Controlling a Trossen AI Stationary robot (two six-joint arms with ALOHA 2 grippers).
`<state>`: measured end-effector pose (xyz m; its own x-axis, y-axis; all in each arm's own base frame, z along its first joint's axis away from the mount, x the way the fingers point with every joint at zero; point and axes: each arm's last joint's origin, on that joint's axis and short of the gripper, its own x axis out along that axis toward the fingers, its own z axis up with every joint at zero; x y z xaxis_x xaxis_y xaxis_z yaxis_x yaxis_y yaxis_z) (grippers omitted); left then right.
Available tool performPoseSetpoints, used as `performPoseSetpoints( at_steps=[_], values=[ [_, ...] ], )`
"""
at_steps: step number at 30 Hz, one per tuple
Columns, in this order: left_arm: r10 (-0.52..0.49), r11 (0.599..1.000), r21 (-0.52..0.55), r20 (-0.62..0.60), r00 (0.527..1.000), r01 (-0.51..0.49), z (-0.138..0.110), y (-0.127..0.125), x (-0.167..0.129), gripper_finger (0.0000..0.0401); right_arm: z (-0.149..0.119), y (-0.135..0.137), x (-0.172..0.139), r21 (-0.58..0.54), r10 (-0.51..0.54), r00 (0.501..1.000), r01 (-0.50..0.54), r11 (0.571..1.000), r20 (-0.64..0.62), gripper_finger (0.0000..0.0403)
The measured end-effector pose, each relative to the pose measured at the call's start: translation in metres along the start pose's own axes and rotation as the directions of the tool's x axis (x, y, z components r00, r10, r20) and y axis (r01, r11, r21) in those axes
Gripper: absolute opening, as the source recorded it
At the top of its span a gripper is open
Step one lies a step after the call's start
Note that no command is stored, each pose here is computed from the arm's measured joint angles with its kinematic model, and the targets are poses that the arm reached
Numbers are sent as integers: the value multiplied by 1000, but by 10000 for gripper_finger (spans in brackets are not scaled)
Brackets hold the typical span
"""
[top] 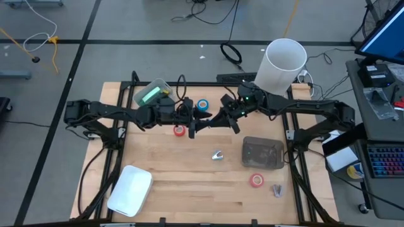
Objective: Pick and place Stapler, Stapler remover, tape
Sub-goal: Put the small blue stapler into the gray bin
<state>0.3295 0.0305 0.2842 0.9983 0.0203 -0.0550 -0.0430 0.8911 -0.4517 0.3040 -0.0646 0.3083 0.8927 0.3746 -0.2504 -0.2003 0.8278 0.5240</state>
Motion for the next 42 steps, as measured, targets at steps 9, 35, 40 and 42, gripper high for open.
performPoseSetpoints(
  at_steps=[9, 35, 40, 42],
  values=[
    [26, 999, -38, -44, 999, -28, -4, 3, 0, 232, -3, -5, 6, 12, -10, 1000, 10, 1000, -11, 67],
    [61, 997, -34, -84, 995, -64, -4, 7, -3, 65, 2, -15, -1, 7, -64, 998, 63, 998, 29, 116],
    [158, 986, -32, -161, 974, -165, -4, 15, -14, 73, 4, -19, -5, 14, -50, 998, 50, 999, 26, 134],
    [211, 976, -16, -194, 958, -219, -7, 22, -17, 75, 7, -16, -7, 3, -35, 999, 35, 999, 39, 143]
  ],
)
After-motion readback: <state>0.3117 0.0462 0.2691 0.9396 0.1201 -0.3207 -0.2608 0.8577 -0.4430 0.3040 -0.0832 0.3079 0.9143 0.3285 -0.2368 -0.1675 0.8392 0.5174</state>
